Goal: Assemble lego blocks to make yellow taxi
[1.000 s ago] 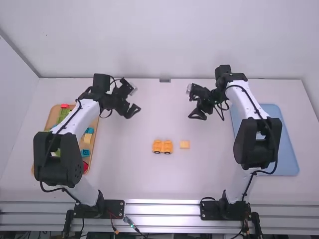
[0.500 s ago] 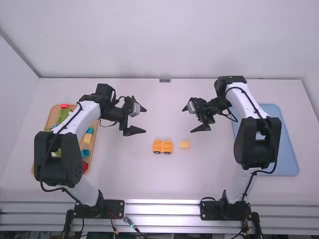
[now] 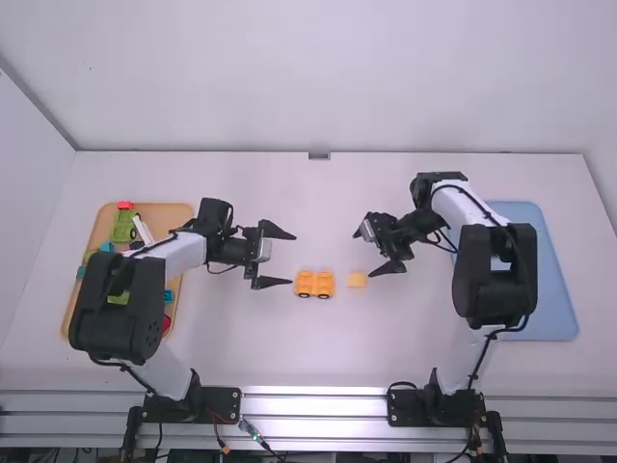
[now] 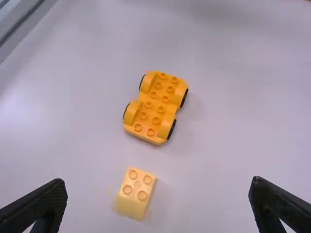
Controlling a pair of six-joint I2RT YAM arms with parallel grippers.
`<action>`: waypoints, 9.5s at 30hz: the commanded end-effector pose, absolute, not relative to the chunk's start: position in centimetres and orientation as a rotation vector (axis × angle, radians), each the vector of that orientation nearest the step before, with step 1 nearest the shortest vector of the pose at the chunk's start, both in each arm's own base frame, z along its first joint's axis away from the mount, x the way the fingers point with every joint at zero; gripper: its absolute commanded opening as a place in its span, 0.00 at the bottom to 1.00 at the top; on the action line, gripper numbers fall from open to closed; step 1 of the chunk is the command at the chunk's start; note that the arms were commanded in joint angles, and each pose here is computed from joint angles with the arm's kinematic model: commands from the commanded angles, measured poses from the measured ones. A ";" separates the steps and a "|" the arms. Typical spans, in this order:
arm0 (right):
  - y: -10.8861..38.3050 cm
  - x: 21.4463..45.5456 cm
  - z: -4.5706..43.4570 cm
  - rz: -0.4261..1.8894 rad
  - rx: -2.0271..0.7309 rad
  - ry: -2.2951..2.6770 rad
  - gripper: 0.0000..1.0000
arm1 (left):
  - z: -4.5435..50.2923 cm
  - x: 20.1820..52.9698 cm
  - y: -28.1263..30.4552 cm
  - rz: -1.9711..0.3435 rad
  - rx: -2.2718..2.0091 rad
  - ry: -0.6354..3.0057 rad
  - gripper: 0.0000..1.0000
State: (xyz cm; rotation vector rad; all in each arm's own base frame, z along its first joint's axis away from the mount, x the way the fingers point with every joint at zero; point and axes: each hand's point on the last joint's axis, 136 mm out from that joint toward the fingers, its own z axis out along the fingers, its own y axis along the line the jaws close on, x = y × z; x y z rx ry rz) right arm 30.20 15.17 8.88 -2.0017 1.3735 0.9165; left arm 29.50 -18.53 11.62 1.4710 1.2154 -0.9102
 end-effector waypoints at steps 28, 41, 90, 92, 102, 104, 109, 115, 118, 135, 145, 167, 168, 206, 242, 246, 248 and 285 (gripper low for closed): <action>15.7 29.8 -1.0 0.852 -1.517 1.693 0.99 | 6.8 29.7 -19.7 -0.952 1.405 1.409 0.99; 15.7 28.8 -1.9 0.825 -1.522 1.673 0.79 | 6.3 30.1 -20.0 -0.991 1.371 1.405 0.99; 22.2 26.3 3.0 0.907 -1.723 1.503 0.11 | -1.8 29.5 -23.7 -0.941 1.537 1.500 0.64; 22.5 26.2 2.9 0.903 -1.735 1.500 0.11 | -1.8 29.6 -23.6 -0.941 1.535 1.503 0.60; 23.1 27.0 1.8 0.830 -1.724 1.630 0.11 | -1.7 29.8 -23.6 -0.936 1.531 1.498 0.59; 23.1 27.1 1.7 0.819 -1.727 1.636 0.10 | -1.6 30.1 -23.6 -0.940 1.508 1.516 0.59; 23.1 27.2 1.8 0.821 -1.724 1.629 0.10 | -1.2 30.6 -23.8 -0.937 1.487 1.511 0.59; 23.2 27.5 1.7 0.810 -1.720 1.618 0.10 | -1.4 30.2 -23.8 -0.953 1.490 1.525 0.59; 23.3 27.6 1.4 0.813 -1.721 1.621 0.10 | -1.4 30.1 -23.8 -0.961 1.490 1.533 0.59; 23.5 27.2 0.6 0.859 -1.714 1.619 0.11 | -1.3 30.4 -23.8 -0.948 1.488 1.523 0.61; 23.3 28.3 0.9 0.848 -1.656 1.654 0.11 | -1.3 30.3 -23.8 -0.951 1.488 1.525 0.61; 23.0 28.2 0.1 0.812 -1.681 1.695 0.14 | -1.3 30.2 -23.9 -0.953 1.491 1.522 0.61; 23.1 28.1 0.1 0.813 -1.682 1.695 0.15 | -1.3 30.4 -23.8 -0.951 1.487 1.525 0.61; 24.1 28.3 3.8 0.993 -1.590 1.508 0.40 | -1.4 30.3 -23.8 -0.954 1.487 1.529 0.61; 21.9 26.7 -3.3 0.574 -1.869 1.902 0.00 | -1.3 30.4 -23.7 -0.961 1.471 1.545 0.60; 23.0 27.6 -2.2 0.600 -1.832 1.820 0.00 | -1.3 30.4 -23.7 -0.961 1.471 1.545 0.60; 24.6 27.8 0.6 0.725 -1.762 1.683 0.00 | -1.3 30.4 -23.7 -0.962 1.471 1.545 0.61; 20.9 32.1 9.3 0.931 -1.390 1.487 0.99 | 8.1 32.1 -10.9 -0.599 1.102 2.117 0.99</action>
